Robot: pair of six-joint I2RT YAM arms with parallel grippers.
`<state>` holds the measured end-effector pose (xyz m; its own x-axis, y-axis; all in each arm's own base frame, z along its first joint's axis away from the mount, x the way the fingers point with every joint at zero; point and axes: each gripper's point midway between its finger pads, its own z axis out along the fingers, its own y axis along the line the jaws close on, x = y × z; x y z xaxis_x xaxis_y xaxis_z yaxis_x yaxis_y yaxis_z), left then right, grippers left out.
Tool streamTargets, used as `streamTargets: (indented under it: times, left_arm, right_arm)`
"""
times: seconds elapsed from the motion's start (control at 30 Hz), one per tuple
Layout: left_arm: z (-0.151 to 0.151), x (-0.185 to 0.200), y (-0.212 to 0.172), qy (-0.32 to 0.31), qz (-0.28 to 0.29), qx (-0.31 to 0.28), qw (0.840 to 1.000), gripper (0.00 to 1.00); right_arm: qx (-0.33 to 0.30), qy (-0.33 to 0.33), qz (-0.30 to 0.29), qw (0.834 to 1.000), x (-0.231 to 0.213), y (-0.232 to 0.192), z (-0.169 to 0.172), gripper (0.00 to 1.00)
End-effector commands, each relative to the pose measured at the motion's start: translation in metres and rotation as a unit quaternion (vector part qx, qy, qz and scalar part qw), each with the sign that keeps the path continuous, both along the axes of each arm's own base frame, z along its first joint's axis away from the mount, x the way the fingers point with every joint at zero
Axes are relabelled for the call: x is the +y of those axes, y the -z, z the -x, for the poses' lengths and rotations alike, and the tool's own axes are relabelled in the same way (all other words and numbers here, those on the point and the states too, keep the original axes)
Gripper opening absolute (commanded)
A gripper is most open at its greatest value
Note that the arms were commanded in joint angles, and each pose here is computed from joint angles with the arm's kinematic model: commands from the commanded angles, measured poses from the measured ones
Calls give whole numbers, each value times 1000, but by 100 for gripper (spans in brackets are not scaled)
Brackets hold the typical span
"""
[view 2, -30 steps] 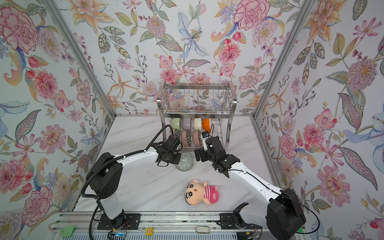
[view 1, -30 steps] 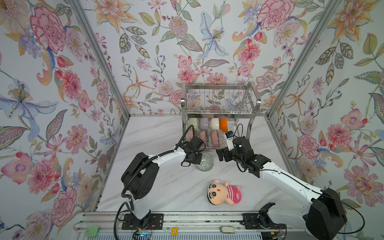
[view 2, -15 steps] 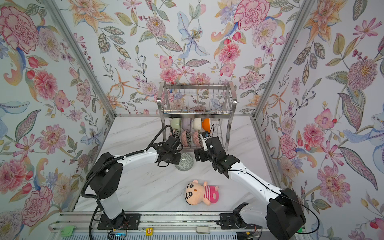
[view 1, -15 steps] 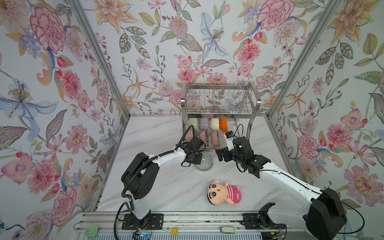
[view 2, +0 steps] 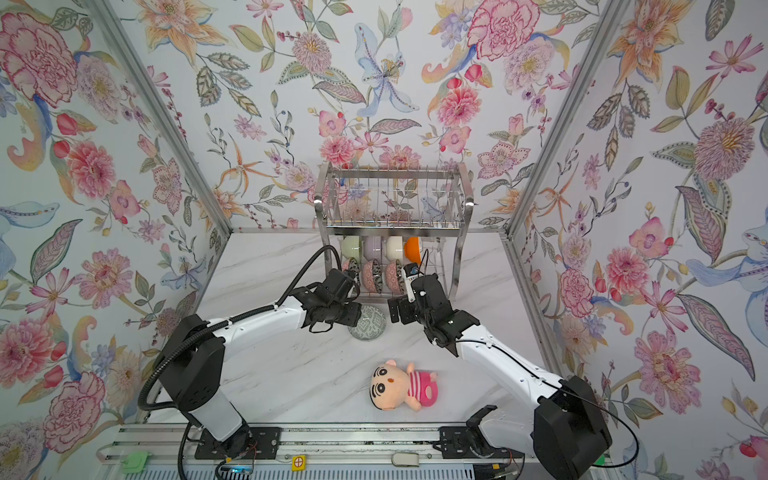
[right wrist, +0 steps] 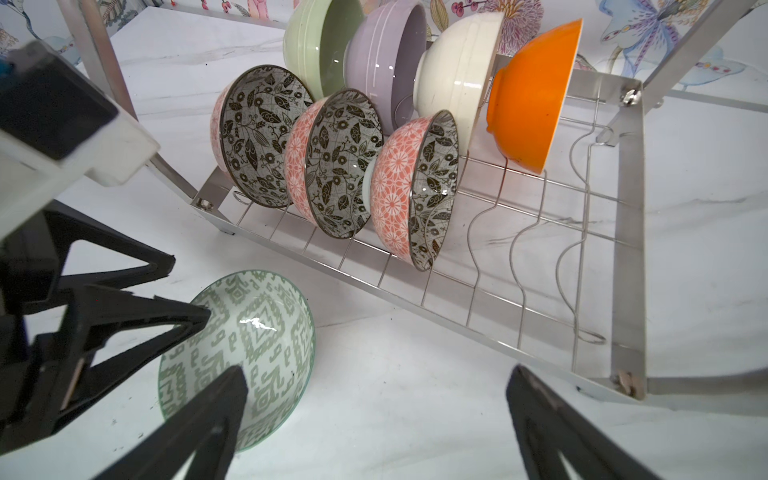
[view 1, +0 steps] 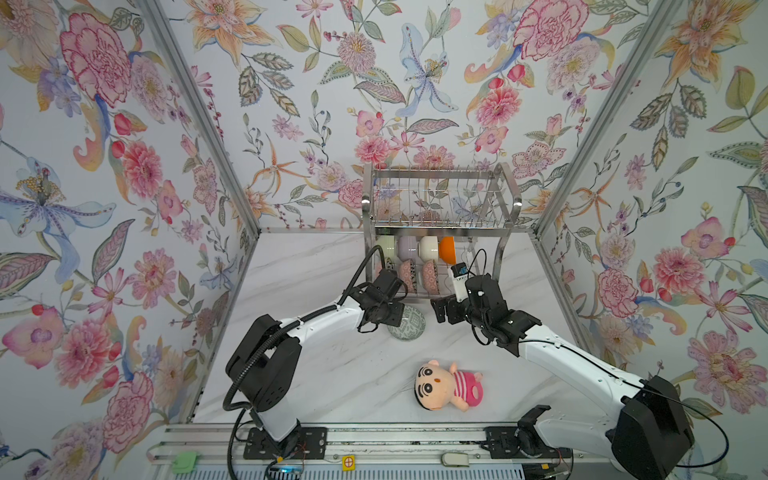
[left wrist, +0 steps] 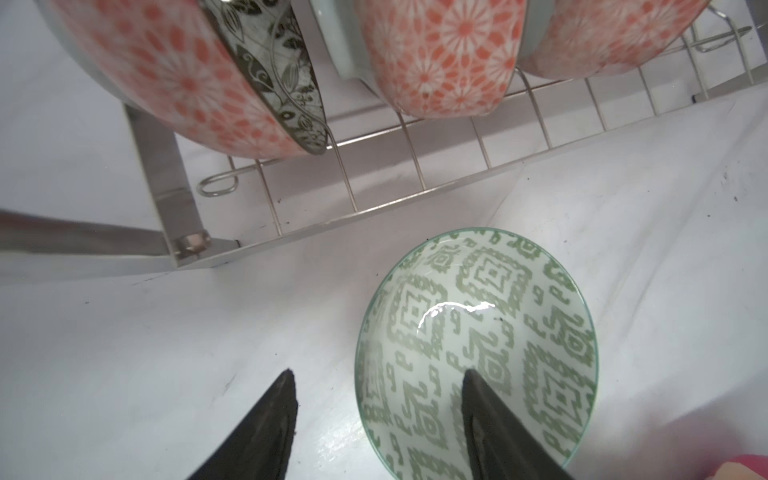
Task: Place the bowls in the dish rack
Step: 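Carry the green bowl toward the right gripper and set it down, then open the left gripper and draw back while the right gripper grasps the green bowl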
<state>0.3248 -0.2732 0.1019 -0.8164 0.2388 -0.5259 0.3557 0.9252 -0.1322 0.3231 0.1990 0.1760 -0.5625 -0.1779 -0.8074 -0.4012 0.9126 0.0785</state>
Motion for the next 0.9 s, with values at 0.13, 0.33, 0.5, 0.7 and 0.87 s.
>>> streamTargets:
  times: [0.13,0.33,0.5,0.7,0.87]
  left_arm:
    - [-2,37,-44,-26,-8,-67,997,82]
    - [-5,76,-68,-64,49,-95,992,99]
    - [-3,95,-80,-77,197,-91,973,99]
    - [10,114,-63,-114,293,-70,947,99]
    - [25,121,-46,-125,310,-61,941,99]
  right_arm:
    - [5,-1,-27,1000,4,-3,5,99]
    - [10,-33,-7,999,29,3,14,99]
    - [17,-59,35,998,58,17,20,99]
    - [43,-89,61,993,96,39,30,99]
    - [57,-110,110,986,123,61,39,99]
